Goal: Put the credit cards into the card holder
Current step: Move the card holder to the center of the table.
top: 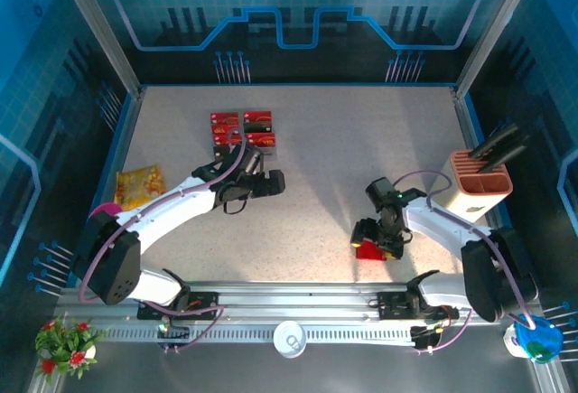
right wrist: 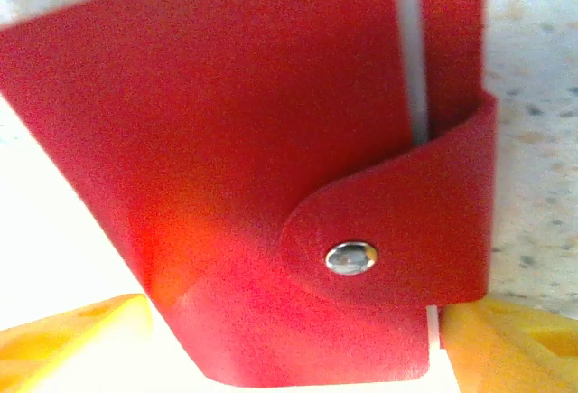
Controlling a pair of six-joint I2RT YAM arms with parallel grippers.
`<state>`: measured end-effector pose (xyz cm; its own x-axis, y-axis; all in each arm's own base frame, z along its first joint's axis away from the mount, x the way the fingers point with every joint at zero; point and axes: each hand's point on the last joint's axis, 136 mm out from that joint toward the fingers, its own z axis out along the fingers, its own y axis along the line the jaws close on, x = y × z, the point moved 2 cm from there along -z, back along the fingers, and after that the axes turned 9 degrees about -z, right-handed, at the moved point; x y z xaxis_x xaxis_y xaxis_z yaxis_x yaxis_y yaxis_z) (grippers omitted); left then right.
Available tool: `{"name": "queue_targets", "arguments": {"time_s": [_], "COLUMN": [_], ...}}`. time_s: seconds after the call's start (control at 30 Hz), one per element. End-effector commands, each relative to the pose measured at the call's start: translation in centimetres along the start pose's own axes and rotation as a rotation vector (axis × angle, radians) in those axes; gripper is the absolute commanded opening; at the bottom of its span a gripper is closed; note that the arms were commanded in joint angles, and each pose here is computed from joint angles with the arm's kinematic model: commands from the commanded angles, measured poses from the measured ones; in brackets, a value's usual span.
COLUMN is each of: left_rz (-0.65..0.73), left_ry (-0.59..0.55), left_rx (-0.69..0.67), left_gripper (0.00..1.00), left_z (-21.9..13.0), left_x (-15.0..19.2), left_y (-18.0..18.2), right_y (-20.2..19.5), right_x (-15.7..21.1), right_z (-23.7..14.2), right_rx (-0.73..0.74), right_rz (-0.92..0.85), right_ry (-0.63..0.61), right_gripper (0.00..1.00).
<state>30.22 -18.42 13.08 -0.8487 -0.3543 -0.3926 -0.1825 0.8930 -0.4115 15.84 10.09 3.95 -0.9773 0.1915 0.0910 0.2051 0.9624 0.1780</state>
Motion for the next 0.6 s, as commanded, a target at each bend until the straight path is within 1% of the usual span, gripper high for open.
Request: {"name": "queue_targets", "arguments": {"time_s": [0.0,0.23,0.3,0.4,0.57], "left_rz": [0.027,0.029,0.027,0.025,0.017], "left_ry": [-0.016,-0.011,-0.010,-0.012,-0.015], "left_rx": [0.015,0.011,0.010,0.015,0.020], "left_gripper": [0.99,0.99,0.99,0.99,0.99], "left_z": [-0.5,-0.3,-0.3,-0.4,-0.5], "left_x": [-0.6,-0.5,-0.6,-0.7,-0.6], "left_y": [-0.9,-0.9,-1.0,-1.2,-1.1], "right_y": [4.3,10.0,11.6,11.5,8.2], "right_x": [-2.2,-5.7,-6.5,-6.1,-4.0], "right_z": [-1.2,-2.2,-3.2,-3.6,-3.0], "right_rx": [-0.142,-0.238,-0.261,-0.239,-0.183], "right_rz": [-0.018,-0.072,-0.107,-0.136,-0.089], "right_ry": [-0.053,-0.096,-0.115,-0.122,-0.137], "right_gripper": [0.83,0.82,0.81,0.81,0.79]}}
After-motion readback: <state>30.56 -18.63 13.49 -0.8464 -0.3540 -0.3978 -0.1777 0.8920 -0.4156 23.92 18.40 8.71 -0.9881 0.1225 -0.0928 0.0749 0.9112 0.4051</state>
